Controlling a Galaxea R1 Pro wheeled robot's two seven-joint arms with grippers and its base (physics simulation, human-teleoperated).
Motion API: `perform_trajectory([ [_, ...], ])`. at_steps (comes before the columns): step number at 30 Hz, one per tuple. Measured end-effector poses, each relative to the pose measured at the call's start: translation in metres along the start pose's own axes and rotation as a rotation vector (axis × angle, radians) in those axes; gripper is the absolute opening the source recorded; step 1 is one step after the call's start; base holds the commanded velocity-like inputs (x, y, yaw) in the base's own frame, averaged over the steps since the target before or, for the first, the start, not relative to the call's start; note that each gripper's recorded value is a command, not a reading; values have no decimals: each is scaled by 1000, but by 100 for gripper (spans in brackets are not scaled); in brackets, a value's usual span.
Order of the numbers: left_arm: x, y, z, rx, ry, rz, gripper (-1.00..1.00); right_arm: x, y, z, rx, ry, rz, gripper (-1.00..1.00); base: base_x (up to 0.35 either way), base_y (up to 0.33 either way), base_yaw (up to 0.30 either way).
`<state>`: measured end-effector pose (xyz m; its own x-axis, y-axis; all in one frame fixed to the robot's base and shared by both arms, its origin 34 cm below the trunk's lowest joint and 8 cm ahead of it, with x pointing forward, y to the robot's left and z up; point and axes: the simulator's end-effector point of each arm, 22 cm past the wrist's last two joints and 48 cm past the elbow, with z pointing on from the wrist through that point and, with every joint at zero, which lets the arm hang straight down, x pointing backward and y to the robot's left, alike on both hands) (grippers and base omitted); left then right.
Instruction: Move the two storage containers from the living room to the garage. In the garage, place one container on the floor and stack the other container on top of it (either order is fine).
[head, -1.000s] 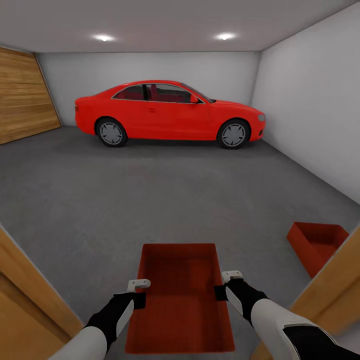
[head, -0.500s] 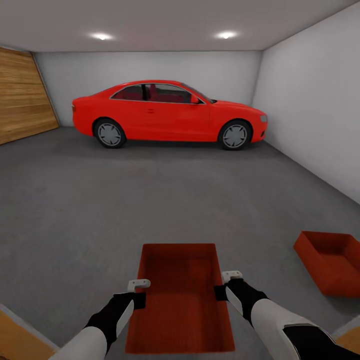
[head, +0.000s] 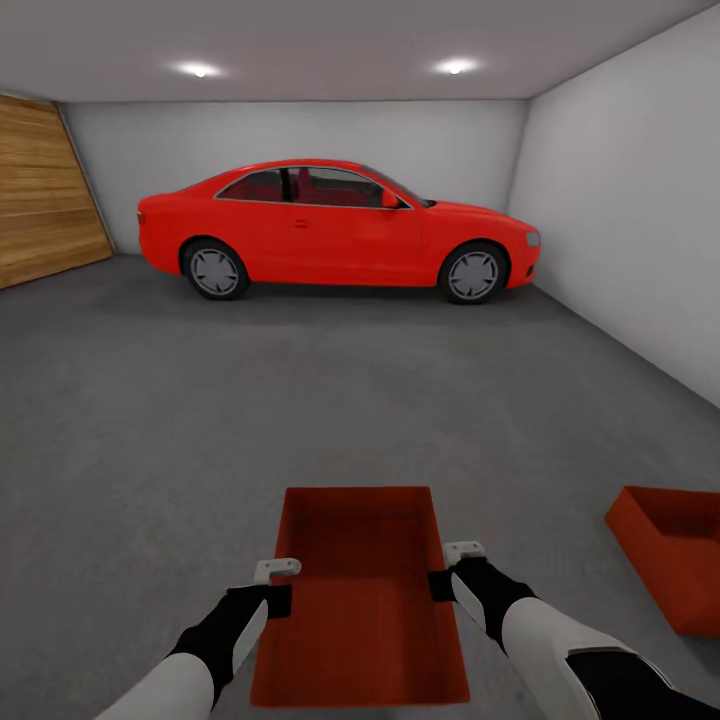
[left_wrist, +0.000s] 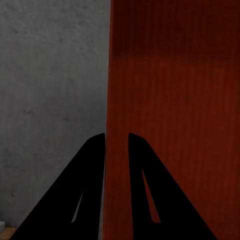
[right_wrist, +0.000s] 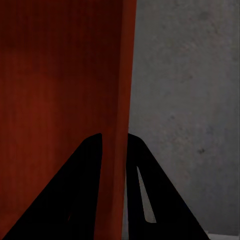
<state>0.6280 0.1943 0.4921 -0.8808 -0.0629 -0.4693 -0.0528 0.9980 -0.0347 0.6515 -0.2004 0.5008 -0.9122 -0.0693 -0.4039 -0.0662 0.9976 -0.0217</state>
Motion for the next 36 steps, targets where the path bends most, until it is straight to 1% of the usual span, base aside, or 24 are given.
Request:
perform_trajectory([
  [36, 0, 0, 0, 0, 0, 0, -100, 0, 0, 0, 0, 0, 0, -100, 344, 0, 0],
])
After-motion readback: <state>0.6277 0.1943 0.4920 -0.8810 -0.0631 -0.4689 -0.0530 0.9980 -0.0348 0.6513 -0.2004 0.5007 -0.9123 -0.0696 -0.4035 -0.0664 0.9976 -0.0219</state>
